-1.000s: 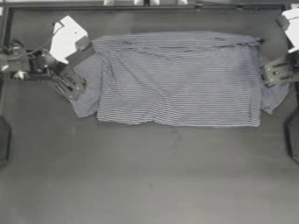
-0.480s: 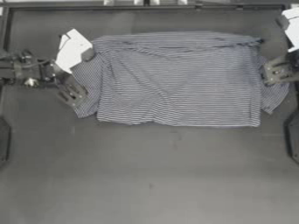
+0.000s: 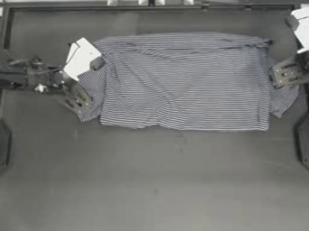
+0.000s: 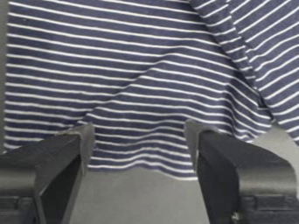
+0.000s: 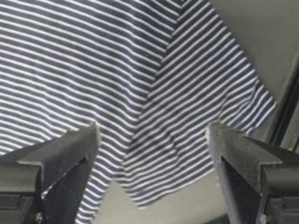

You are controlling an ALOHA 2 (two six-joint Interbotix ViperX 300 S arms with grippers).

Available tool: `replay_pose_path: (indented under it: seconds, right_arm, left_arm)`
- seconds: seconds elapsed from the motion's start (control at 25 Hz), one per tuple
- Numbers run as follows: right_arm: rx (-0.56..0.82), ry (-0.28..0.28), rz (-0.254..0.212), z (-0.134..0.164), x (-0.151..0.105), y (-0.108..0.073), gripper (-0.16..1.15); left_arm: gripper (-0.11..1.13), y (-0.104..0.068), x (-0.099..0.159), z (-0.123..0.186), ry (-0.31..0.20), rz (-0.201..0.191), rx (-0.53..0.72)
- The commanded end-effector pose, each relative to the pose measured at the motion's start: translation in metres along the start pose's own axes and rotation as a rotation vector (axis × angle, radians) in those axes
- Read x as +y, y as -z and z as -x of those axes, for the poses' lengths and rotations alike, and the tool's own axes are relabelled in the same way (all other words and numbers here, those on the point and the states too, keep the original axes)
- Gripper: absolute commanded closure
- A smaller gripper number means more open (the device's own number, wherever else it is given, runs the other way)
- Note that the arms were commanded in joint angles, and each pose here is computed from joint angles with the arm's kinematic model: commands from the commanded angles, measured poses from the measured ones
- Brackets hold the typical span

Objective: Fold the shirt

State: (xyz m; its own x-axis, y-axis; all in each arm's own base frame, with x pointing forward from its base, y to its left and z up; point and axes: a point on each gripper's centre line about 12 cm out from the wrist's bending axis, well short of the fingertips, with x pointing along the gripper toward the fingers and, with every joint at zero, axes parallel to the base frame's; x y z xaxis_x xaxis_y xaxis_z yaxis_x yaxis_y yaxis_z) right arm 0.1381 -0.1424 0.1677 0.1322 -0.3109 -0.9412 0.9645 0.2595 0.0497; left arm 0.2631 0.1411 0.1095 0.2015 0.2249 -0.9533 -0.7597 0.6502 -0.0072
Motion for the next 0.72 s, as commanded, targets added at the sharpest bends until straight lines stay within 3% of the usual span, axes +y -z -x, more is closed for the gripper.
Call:
replay_pose_path:
  seconds: [0.04, 0.24, 0.36, 0.48, 0.56, 0.64, 0.72]
  right_arm:
    - [-0.031, -0.019, 0.000, 0.007, 0.004, -0.007, -0.02]
    - [-0.032, -0.022, 0.009, 0.007, 0.004, -0.007, -0.02]
    - [-0.035, -0.028, 0.016, 0.008, 0.007, -0.007, -0.01]
    - [-0.037, -0.029, 0.015, 0.008, 0.007, -0.007, -0.02]
    - [-0.035, -0.029, 0.015, 0.008, 0.007, -0.007, -0.01]
    - [-0.032, -0.028, 0.014, 0.007, 0.007, -0.006, -0.02]
    - [-0.026, -0.026, 0.009, 0.006, 0.006, -0.004, -0.01]
  left_arm:
    - [0.09, -0.005, 0.002, 0.002, 0.001, 0.004, -0.018]
    - [0.13, -0.002, 0.003, -0.004, -0.010, -0.001, 0.001]
    - [0.25, -0.001, 0.003, -0.006, -0.013, -0.001, 0.010]
    - [0.48, -0.001, 0.003, -0.006, -0.011, -0.001, 0.007]
    - [0.72, -0.002, 0.001, -0.003, -0.007, -0.014, -0.001]
    - [0.92, -0.003, -0.005, -0.001, -0.009, -0.058, -0.015]
    - [1.01, -0.005, -0.010, 0.003, -0.022, -0.114, -0.039]
